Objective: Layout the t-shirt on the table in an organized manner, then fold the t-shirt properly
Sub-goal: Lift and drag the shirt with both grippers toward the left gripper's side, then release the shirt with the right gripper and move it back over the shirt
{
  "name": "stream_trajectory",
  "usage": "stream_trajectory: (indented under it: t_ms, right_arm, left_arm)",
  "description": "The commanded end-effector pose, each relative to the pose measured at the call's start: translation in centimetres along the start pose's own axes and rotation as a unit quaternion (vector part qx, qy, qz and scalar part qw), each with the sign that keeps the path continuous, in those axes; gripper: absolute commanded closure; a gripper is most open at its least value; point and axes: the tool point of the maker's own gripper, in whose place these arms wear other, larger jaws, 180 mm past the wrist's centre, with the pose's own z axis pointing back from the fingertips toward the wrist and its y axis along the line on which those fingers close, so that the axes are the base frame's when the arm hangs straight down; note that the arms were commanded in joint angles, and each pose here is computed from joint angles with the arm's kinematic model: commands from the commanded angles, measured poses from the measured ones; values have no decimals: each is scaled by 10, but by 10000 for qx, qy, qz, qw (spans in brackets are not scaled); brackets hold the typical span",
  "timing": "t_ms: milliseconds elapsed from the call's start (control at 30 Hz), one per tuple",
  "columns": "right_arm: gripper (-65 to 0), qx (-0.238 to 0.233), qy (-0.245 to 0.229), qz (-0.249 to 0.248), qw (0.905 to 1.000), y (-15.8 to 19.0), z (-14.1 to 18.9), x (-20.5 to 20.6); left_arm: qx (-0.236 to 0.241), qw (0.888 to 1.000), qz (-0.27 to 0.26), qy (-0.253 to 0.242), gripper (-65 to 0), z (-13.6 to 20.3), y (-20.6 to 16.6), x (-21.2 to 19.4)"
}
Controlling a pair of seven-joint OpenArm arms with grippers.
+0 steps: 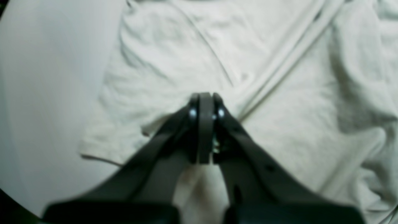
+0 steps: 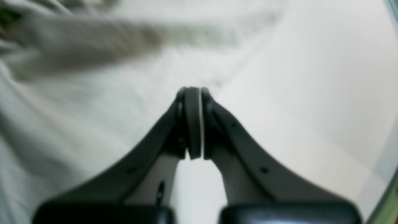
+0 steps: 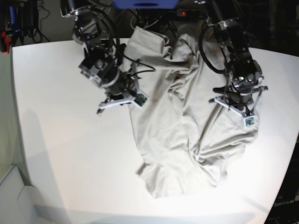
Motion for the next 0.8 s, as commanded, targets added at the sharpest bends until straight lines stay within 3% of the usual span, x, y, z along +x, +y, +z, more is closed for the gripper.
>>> stream_trajectory:
  t_ms: [0,167,267,367,600,767]
  right_arm:
    - [0,-174,-336,-10,9993,-15,3,20]
    - [0,-421,-165,-76,9989,-39,6,3]
    - [0,-260,-74,206,9994,-45,8,-3]
    - [0,-545,7,-29,9985,-69,12,-14]
    - [0,-795,75,-135,9967,-90,17,-22]
    - [0,-884,6,-127,9960,-100,16,-12]
  left_arm:
    - [-151,9998,-44,-140,-1,1,-14,9]
    - [-730,9950,-584,342,-1,-5,-69,-30]
    - [-814,9916,-686,732,0,-16,-77,-58]
    - [-597,9924,-496,958,0,-26,-55,-70]
    - [262,9979,-121,578,0,-53,33,-26]
    - [598,9975,-104,357,0,-70,80,24]
